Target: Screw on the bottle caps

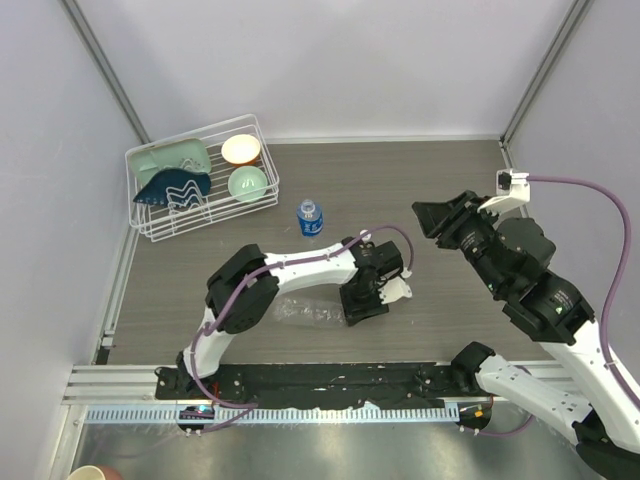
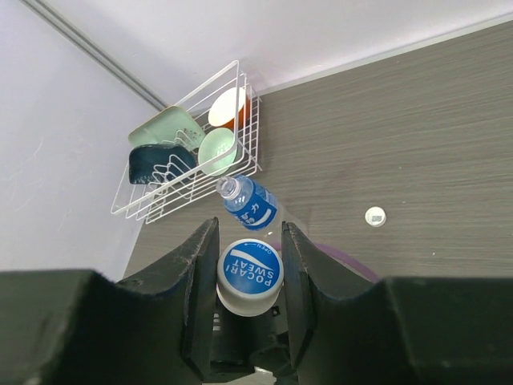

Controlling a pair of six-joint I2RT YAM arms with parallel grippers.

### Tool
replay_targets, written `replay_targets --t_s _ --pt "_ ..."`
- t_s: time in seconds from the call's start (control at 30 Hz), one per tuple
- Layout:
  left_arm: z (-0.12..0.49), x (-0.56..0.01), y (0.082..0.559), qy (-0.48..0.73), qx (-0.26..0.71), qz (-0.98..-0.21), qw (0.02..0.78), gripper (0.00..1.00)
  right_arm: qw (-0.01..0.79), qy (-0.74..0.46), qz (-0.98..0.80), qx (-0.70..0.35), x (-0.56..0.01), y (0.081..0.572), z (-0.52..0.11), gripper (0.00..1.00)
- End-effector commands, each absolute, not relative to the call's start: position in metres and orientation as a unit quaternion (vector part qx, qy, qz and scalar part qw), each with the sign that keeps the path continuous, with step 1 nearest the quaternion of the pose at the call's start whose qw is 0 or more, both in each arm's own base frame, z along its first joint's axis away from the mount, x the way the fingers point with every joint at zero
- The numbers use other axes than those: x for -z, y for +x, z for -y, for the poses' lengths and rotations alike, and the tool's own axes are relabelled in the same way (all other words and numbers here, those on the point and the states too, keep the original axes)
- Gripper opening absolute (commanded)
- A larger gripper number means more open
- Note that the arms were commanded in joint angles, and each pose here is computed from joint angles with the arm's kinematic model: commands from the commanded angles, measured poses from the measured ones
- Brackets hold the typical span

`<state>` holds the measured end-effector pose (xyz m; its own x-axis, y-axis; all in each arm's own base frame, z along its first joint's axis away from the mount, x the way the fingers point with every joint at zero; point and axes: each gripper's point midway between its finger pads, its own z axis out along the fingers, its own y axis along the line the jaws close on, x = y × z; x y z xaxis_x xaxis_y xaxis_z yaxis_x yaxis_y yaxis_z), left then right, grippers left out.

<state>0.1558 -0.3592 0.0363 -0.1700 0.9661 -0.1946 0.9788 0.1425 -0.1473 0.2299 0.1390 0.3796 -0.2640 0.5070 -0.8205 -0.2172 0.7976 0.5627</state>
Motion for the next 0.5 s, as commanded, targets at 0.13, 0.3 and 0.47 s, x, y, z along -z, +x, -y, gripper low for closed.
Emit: replay_targets --t_s 0.13,0.3,0.47 --pt "0.388 -0.036 0.166 0.659 0.136 -0.735 0.078 0.33 0.617 0.087 -0.731 -0.278 -0.393 0.237 -0.136 0.09" --pt "0.388 -0.064 0.166 0.656 0.153 -0.73 0.114 0.67 0.614 0.082 -0.735 -0.276 -0.391 0.239 -0.139 0.1" --pt "0.381 -0.081 0.163 0.654 0.156 -0.728 0.133 0.98 0.612 0.08 -0.736 -0.278 -0.391 0.239 -0.14 0.1"
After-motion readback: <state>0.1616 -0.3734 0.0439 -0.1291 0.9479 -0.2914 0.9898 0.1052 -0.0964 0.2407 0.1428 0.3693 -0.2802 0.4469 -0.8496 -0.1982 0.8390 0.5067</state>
